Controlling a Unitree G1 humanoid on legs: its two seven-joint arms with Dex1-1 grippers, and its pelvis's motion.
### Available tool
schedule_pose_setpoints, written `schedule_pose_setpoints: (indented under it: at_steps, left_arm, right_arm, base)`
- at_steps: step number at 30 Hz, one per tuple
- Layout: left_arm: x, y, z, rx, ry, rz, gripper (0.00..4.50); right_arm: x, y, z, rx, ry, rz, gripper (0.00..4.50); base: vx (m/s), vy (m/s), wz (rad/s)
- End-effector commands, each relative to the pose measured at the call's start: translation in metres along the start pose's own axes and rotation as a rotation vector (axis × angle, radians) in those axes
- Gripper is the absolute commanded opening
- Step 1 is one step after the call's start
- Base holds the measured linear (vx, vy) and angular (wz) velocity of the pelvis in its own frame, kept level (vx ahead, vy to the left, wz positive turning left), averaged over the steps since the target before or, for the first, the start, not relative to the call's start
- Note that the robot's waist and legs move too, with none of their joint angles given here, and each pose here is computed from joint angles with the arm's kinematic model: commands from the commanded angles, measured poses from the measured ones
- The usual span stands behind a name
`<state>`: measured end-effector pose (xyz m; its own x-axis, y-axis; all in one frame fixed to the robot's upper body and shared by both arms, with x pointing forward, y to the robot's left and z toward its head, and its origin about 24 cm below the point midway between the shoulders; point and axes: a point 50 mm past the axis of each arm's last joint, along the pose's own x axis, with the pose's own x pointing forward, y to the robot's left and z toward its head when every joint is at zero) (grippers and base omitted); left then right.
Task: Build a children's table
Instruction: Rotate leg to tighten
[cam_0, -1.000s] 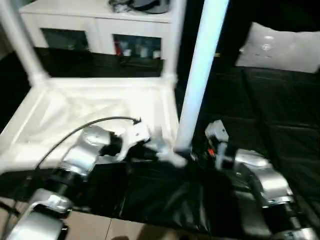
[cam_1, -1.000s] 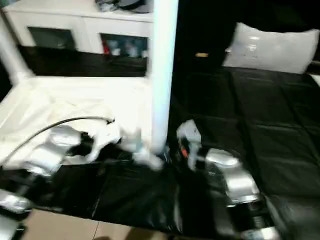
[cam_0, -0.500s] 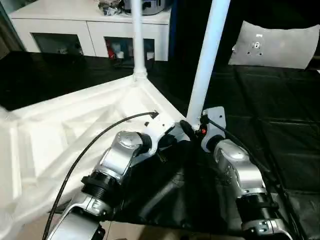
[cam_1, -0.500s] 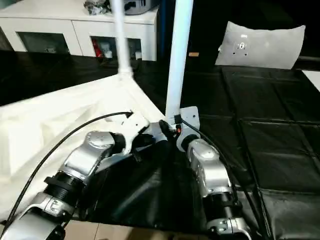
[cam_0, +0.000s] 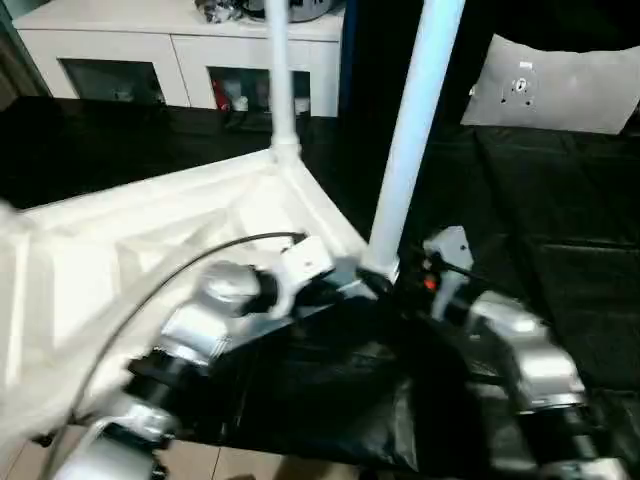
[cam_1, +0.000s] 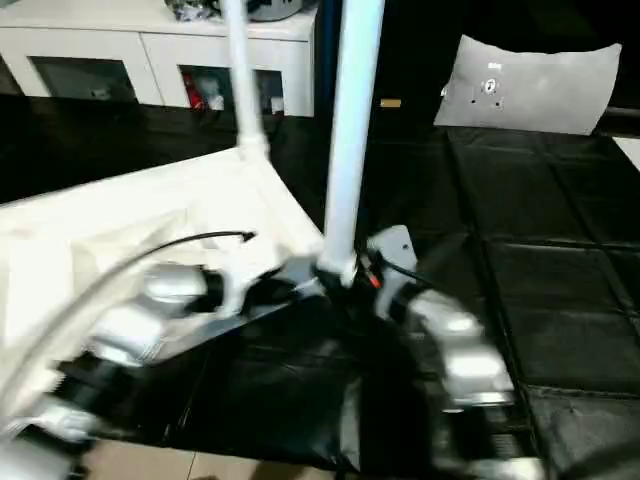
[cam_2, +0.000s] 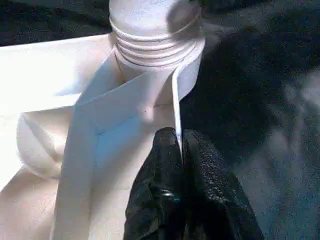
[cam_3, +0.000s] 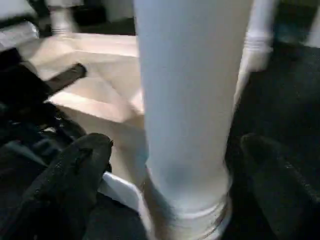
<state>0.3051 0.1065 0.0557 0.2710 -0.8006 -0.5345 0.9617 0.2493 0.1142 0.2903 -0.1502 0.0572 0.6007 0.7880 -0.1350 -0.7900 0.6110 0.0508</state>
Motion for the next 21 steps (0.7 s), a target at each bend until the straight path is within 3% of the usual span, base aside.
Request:
schedule_pose_setpoints:
  at_steps: [1, 7, 21]
  left_arm:
    - [-0.004, -0.006, -0.002, 0.108, 0.043, -0.172, 0.0]
    - [-0.016, -0.001, -0.004, 0.136, 0.06, -0.254, 0.0]
    - [-0.02, -0.001, -0.006, 0.171, 0.064, -0.38, 0.0]
  right_arm:
    - [-0.005, 0.002, 0.008, -0.05, 0.007, 0.119, 4.46]
    - [-0.014, 0.007, 0.008, -0.055, 0.041, 0.279, 4.46]
    - [-0.017, 0.014, 0.006, -0.021, 0.067, 0.431, 3.34]
  base:
    - [0.0, 0.0, 0.0]
    - [0.0, 0.0, 0.0]
    - [0.0, 0.0, 0.0]
